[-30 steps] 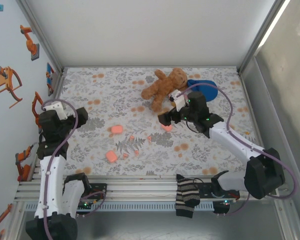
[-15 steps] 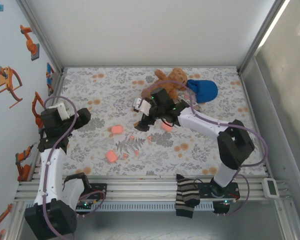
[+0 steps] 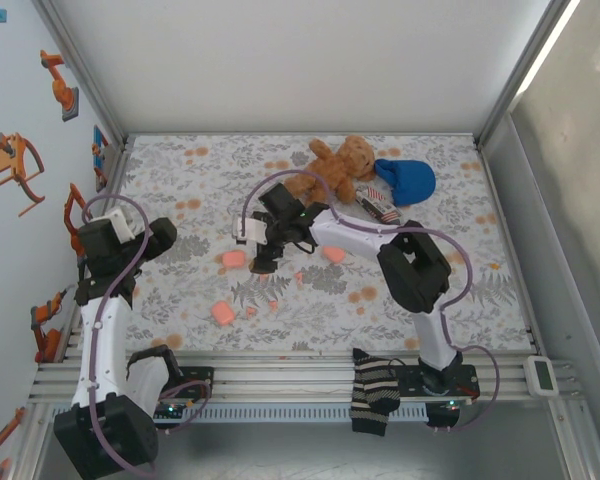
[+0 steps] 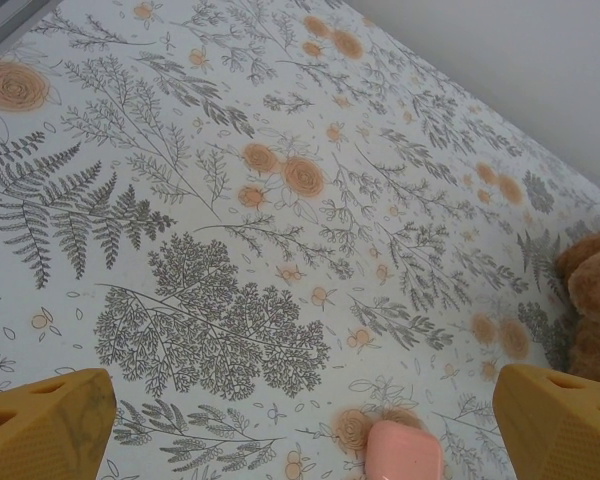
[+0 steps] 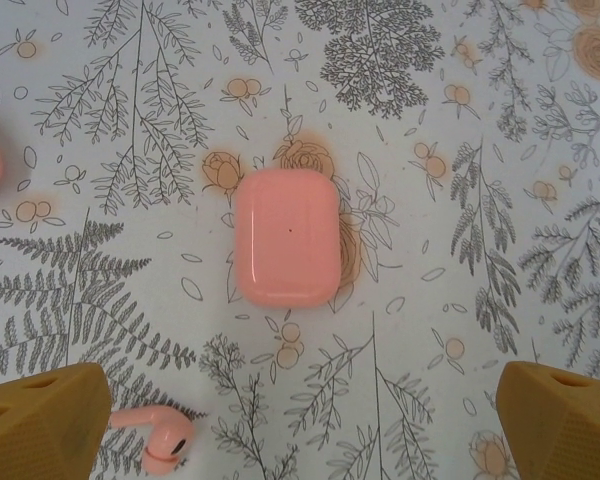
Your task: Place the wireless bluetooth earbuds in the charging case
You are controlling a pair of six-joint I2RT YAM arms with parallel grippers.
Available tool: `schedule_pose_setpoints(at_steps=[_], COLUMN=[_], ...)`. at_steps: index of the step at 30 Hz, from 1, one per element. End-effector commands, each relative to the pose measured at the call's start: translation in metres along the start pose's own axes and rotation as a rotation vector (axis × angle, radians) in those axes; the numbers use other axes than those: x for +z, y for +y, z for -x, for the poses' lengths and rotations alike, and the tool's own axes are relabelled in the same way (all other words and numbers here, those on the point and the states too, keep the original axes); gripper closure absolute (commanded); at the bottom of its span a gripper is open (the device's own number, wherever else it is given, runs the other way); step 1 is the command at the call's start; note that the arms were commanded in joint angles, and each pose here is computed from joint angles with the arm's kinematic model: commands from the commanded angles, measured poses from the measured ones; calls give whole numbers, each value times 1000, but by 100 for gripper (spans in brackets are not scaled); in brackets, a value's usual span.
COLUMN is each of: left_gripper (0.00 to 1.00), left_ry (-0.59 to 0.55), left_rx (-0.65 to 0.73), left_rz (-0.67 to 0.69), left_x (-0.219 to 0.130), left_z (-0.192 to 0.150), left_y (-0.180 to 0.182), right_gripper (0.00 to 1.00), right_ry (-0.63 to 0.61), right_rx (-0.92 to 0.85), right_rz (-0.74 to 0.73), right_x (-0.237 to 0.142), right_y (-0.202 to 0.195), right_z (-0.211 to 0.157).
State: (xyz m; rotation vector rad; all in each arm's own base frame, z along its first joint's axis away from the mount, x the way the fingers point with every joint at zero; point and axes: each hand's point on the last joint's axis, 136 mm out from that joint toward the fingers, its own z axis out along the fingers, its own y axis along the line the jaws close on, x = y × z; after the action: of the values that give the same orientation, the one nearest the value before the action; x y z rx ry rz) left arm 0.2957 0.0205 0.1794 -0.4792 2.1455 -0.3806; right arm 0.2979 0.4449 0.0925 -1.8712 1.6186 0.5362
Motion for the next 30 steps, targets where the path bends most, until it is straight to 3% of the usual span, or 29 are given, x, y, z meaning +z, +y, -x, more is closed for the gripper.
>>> schedule_pose_setpoints(at_steps=[1, 14, 30], left_gripper=[4, 4, 4], left_ry=[-10, -13, -13], left_rx=[-18, -25, -26], left_rz=[-7, 1, 0], left_x=[0, -1, -1], left_z=[0, 1, 0], left_y=[1, 4, 5], right_gripper=[4, 13, 28], right_ry=[-2, 110, 171], right_rx=[-14, 70, 100], right_rz=[49, 90, 144], right_x=[12, 58, 81], right_y=[7, 2, 5], right_z=[8, -9, -18])
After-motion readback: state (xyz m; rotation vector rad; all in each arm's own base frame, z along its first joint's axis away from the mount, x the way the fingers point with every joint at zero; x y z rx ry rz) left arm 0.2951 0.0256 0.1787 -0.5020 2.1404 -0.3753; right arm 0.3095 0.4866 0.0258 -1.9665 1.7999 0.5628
